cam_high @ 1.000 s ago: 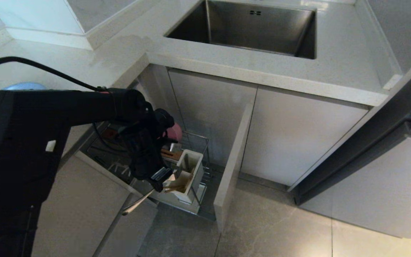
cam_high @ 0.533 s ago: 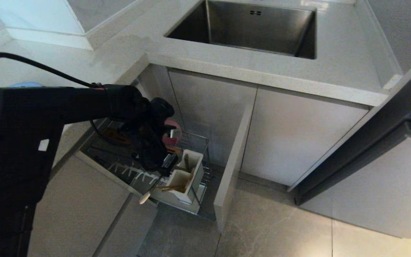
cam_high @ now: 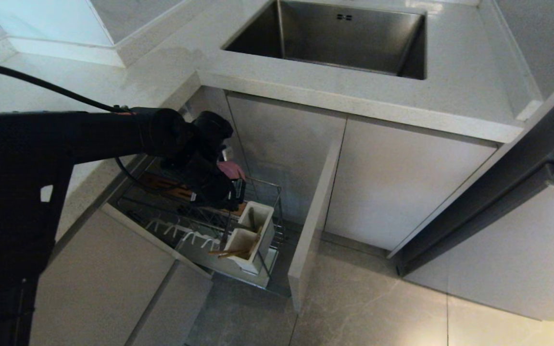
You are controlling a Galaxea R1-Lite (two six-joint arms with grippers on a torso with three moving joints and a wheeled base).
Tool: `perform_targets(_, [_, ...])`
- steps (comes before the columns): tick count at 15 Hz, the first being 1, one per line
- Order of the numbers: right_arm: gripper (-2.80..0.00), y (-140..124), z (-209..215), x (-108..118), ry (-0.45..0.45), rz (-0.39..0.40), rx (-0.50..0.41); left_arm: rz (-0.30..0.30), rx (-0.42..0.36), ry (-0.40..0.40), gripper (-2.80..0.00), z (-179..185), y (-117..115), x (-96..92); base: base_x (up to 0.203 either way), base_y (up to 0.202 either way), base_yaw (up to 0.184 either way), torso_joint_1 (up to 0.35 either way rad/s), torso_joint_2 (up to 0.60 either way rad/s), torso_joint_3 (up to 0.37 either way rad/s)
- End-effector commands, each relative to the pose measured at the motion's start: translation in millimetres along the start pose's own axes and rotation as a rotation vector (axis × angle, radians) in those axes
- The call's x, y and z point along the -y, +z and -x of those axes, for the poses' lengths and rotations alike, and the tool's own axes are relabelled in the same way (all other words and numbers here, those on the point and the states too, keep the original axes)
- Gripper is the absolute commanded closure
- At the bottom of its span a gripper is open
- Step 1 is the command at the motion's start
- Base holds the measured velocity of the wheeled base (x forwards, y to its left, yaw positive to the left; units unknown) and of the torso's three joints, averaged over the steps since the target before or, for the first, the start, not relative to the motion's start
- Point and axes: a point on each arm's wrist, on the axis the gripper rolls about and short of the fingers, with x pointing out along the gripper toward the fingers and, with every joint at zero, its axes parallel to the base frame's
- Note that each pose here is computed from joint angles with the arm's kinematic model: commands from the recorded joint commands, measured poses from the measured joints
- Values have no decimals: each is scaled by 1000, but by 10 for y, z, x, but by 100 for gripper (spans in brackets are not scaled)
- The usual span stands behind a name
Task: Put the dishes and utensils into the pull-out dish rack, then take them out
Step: Pick up the fork and place it in the cupboard
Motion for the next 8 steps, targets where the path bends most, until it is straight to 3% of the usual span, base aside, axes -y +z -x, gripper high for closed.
perform_targets(1, [0,1,-1,0,0,0,0,32,21,-1,0,17,18,5,0,0,0,0,0,0])
perform_targets(3, [0,-1,-1,0,0,0,-2,118,88,2,0,19,83,15,0,0,0,0,0,0])
perform_targets(8, [0,1,-1,0,0,0,0,184,266,102,0,0,216,17,0,0,0,0,0,0])
